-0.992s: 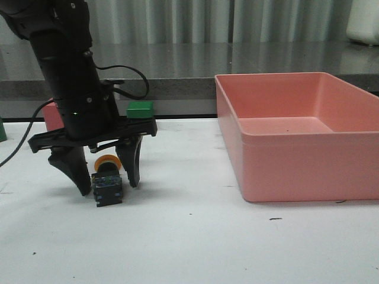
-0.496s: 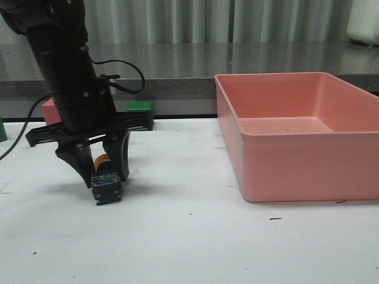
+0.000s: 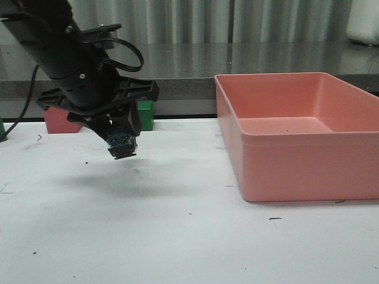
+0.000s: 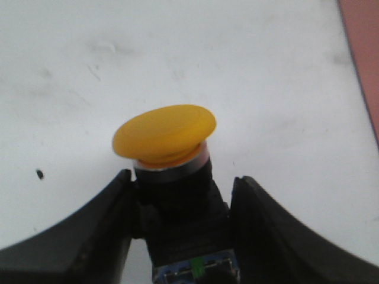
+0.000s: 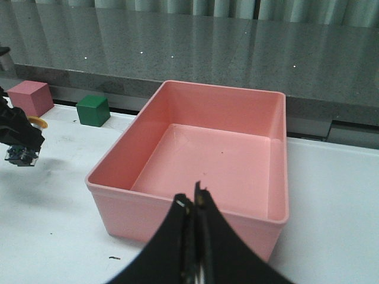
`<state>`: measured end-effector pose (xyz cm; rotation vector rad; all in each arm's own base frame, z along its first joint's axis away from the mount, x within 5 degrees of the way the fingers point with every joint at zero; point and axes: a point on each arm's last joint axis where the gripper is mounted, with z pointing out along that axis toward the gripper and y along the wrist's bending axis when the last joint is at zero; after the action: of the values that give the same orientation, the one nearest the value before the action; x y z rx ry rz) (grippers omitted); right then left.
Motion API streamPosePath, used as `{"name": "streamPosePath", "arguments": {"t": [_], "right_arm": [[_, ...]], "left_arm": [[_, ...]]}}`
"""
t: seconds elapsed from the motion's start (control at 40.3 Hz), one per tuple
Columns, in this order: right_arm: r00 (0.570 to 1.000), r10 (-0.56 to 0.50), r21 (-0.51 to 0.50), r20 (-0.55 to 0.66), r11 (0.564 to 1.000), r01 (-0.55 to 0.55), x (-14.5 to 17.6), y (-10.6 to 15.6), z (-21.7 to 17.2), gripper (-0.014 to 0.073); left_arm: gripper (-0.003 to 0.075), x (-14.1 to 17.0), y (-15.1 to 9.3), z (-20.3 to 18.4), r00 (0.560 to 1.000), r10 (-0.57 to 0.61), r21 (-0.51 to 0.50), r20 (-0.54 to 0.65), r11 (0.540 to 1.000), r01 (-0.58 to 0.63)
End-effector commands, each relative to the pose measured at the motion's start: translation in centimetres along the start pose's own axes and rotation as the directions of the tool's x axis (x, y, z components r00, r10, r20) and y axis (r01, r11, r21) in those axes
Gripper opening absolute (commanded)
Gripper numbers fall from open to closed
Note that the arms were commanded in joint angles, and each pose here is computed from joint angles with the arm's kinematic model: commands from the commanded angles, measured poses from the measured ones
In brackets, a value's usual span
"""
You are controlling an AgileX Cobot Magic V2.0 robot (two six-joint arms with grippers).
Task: Place and stand button with both arms
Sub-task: 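Lift the button with the left gripper and rotate it cap-up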
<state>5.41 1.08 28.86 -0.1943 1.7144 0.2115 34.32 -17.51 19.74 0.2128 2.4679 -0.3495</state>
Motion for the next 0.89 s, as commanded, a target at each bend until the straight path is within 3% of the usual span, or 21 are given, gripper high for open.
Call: {"name": "streamPosePath", "arguments": {"t": [0.0,0.248,0.471,0.62,0.744,0.868], "right_arm": [[0.995,-0.024,-0.005,0.097,1.0,0.025,-1.5,0.1,-0.2,-0.0067],[0.995,-0.024,-0.005,0.097,1.0,0.025,-1.5,0.1,-0.2,-0.0067],[0.995,-0.024,-0.005,0.097,1.0,0.025,-1.5,0.1,-0.2,-0.0067],[0.995,-0.024,-0.005,0.097,1.0,0.025,-1.5,0.1,-0.2,-0.0067],[0.995,-0.024,-0.005,0.097,1.0,0.025,-1.5,0.1,-0.2,-0.0067],[0.995,-0.024,-0.005,0.097,1.0,0.025,-1.5,0.1,-0.2,-0.0067]], "left_arm": [[0.0208,-1.6,-0.5,-2.9,0.946,0.04,0.072,0.323,0.995,-0.066],[0.0208,1.7,1.0,-2.8,0.796,0.066,0.119,0.602,0.978,-0.171],[0.0208,3.6,2.8,-3.5,0.681,0.169,0.024,0.713,0.964,-0.264],[0.0208,4.5,3.8,-3.3,0.667,0.244,-0.046,0.704,0.953,-0.299],[0.0208,5.2,4.8,-2.2,0.687,0.243,-0.058,0.685,0.958,-0.28],[0.0209,5.6,5.1,-1.1,0.66,0.231,-0.055,0.715,0.959,-0.277]]}}
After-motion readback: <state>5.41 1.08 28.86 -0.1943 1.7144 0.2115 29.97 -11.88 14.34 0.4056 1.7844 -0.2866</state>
